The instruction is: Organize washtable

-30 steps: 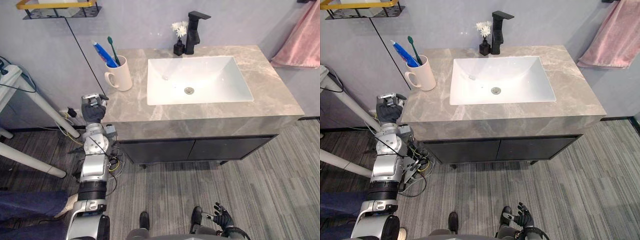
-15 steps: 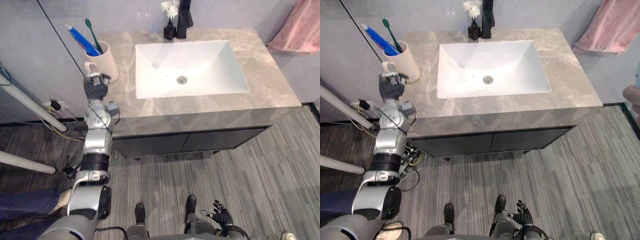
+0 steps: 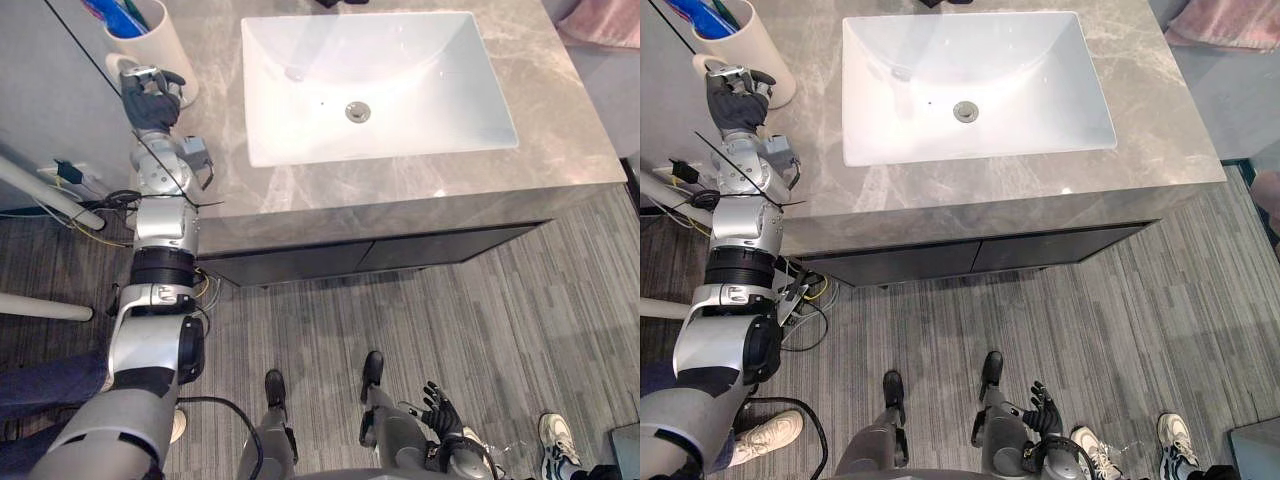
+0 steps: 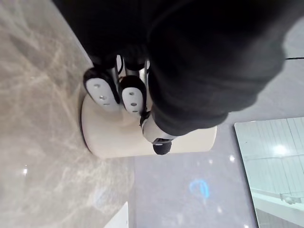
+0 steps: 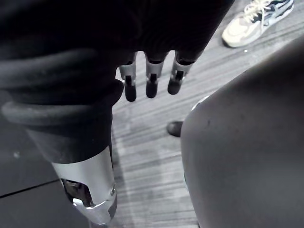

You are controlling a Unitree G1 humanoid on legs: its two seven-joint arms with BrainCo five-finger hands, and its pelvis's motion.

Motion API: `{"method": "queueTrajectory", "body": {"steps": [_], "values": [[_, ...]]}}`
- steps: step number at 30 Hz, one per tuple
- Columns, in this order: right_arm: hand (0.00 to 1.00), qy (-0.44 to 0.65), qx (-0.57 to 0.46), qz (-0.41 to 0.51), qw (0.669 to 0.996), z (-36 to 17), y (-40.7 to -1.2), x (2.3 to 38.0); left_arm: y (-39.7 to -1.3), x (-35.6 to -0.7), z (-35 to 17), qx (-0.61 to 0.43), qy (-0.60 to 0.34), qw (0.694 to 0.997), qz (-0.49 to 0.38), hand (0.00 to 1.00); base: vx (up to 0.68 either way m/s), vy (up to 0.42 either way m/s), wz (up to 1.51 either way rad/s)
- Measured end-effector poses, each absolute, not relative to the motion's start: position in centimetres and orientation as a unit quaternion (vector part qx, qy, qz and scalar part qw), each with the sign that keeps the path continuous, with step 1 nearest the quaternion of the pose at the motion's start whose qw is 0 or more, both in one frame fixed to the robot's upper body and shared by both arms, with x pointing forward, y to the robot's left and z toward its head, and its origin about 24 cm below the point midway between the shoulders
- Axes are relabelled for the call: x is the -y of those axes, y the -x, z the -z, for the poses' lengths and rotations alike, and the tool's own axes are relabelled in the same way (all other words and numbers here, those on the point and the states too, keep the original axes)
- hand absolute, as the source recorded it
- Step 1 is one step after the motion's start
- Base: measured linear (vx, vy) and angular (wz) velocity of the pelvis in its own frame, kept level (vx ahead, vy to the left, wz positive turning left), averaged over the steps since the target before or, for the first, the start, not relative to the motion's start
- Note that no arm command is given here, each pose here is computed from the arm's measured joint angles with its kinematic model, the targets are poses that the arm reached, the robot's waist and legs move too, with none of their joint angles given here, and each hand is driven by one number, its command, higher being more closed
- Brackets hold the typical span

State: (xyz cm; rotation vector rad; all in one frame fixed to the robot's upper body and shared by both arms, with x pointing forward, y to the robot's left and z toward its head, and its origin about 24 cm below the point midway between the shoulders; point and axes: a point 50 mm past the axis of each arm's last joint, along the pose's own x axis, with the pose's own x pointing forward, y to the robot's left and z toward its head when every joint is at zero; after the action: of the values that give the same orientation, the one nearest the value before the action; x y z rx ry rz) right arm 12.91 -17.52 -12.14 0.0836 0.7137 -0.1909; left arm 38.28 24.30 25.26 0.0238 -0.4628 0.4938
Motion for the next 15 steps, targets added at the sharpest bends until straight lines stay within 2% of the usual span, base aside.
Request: {"method": "queueTrajectory", "body": {"steps": [9,13,15], "values": [[0.0,-0.041,-0.348,0.093,0.932,12.1,-13.0,17.5,-38.2,-23.7,-26.1,0.242,-0.016,0.942,-0.233,1.0,0.03,0.012,0.02],[0.0,-0.041,-0.353,0.094,0.93,12.3,-13.0,17.5,-34.9,-20.1,-28.1,0.35,-0.007,0.921,-0.17,1.0,0.02,0.016,0.04],[0.0,-0.041,-0.356,0.096,0.929,12.4,-13.0,17.6,-33.1,-19.3,-27.5,0.38,-0.005,0.912,-0.153,1.0,0.0,0.0,0.0]]}}
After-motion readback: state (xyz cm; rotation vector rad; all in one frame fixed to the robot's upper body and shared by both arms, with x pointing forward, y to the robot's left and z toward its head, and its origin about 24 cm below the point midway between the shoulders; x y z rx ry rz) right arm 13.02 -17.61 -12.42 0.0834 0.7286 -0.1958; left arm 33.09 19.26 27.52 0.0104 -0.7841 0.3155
